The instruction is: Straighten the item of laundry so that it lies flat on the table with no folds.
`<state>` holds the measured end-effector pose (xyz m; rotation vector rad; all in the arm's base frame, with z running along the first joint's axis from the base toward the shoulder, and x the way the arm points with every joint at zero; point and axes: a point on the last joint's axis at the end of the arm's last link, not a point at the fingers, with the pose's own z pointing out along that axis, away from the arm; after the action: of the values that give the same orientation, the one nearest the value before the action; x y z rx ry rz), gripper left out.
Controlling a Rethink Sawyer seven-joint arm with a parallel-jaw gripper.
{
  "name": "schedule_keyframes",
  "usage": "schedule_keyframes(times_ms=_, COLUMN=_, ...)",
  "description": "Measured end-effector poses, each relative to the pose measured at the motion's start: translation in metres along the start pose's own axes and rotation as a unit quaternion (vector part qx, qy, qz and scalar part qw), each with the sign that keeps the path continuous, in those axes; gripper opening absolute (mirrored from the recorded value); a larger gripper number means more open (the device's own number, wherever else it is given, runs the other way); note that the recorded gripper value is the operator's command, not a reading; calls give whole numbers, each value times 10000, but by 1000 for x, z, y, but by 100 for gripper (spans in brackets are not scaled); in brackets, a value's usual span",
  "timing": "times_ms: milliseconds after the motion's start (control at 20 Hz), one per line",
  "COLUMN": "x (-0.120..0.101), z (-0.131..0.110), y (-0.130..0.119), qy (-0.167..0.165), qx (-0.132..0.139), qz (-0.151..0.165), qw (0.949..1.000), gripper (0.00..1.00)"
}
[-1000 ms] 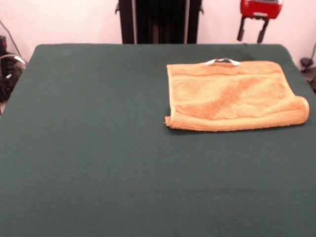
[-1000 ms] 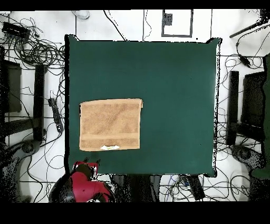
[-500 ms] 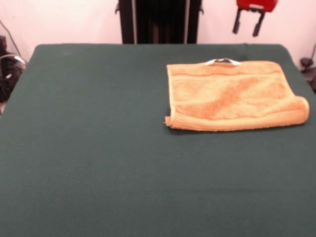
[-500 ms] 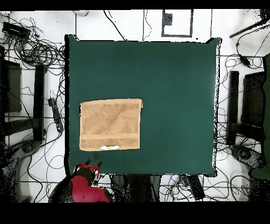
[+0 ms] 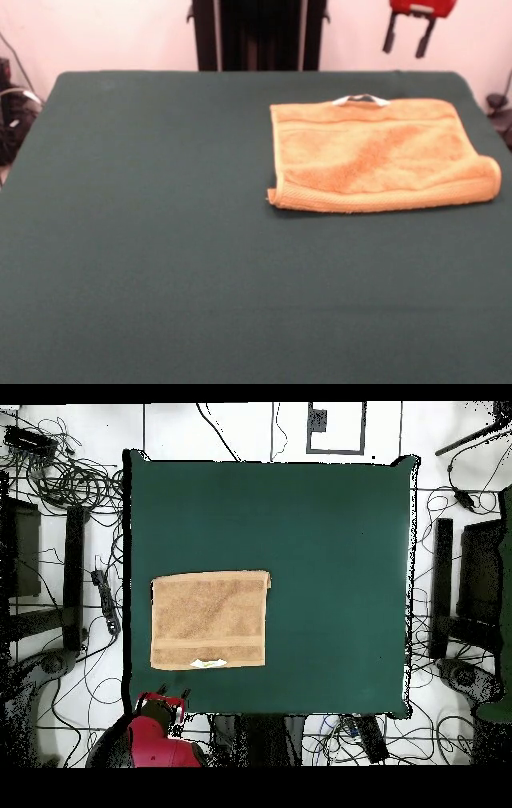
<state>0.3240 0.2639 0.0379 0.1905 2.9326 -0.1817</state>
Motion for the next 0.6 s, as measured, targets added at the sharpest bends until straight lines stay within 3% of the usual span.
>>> schedule_keyframes(times_ms=600, x=-2, z=0, y=-2, qy=-13, qx=26, qz=41, qw=10000, gripper=100)
